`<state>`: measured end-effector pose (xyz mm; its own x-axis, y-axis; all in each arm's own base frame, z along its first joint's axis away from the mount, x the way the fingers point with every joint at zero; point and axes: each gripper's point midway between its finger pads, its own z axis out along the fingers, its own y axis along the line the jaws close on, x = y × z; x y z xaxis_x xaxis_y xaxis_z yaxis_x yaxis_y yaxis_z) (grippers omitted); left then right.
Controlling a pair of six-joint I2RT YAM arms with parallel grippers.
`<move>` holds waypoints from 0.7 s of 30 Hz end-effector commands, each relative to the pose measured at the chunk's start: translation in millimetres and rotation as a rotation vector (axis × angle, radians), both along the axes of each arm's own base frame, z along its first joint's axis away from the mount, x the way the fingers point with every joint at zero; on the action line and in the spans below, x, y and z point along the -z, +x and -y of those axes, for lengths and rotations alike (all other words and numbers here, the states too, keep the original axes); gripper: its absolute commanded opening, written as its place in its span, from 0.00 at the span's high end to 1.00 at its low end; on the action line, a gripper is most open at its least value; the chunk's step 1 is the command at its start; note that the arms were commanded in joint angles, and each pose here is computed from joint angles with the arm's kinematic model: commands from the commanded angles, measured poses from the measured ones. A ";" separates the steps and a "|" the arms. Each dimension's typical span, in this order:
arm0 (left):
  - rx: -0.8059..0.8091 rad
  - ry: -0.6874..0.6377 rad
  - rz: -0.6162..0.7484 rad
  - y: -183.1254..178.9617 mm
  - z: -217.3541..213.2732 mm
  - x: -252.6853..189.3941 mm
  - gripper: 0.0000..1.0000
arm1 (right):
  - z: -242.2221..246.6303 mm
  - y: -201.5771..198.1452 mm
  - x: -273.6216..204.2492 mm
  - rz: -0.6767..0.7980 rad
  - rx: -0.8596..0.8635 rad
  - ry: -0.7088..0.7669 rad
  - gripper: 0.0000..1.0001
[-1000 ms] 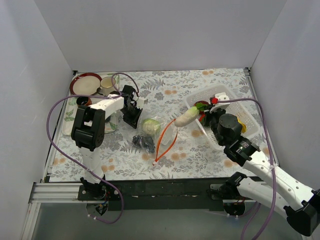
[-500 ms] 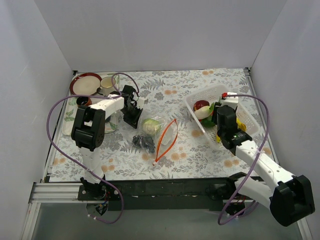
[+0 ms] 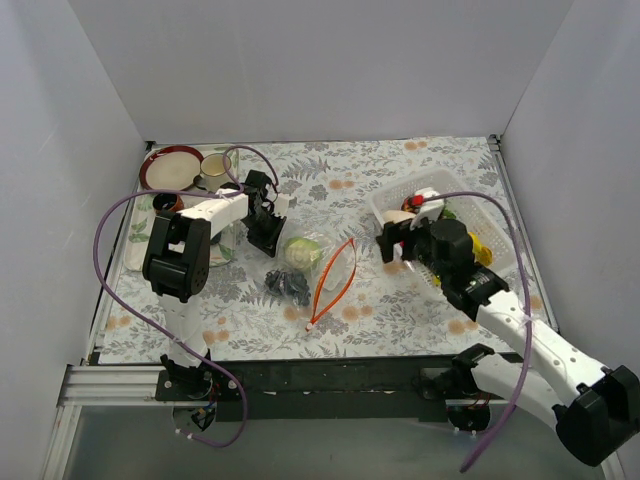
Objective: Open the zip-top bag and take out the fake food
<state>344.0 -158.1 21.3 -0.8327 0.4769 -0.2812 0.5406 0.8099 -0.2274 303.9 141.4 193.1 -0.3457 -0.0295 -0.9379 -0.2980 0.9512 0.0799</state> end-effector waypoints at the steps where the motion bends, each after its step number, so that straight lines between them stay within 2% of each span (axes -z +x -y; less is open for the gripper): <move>1: 0.001 -0.026 0.046 7.6 7.0 -11.6 1.00 | -96.8 -67.1 -7.8 0.077 -0.538 0.008 0.01; 5: -0.003 -0.028 0.045 9.0 9.7 -13.1 1.00 | -133.3 -98.2 23.7 0.008 -0.680 -0.033 0.02; 8: -0.009 -0.026 0.050 10.0 10.5 -15.3 1.00 | -147.6 -101.5 39.6 0.014 -0.735 -0.074 0.02; 21: -0.011 -0.008 0.047 1.9 10.9 -21.6 1.00 | -183.0 -79.9 74.7 0.013 -0.779 -0.156 0.01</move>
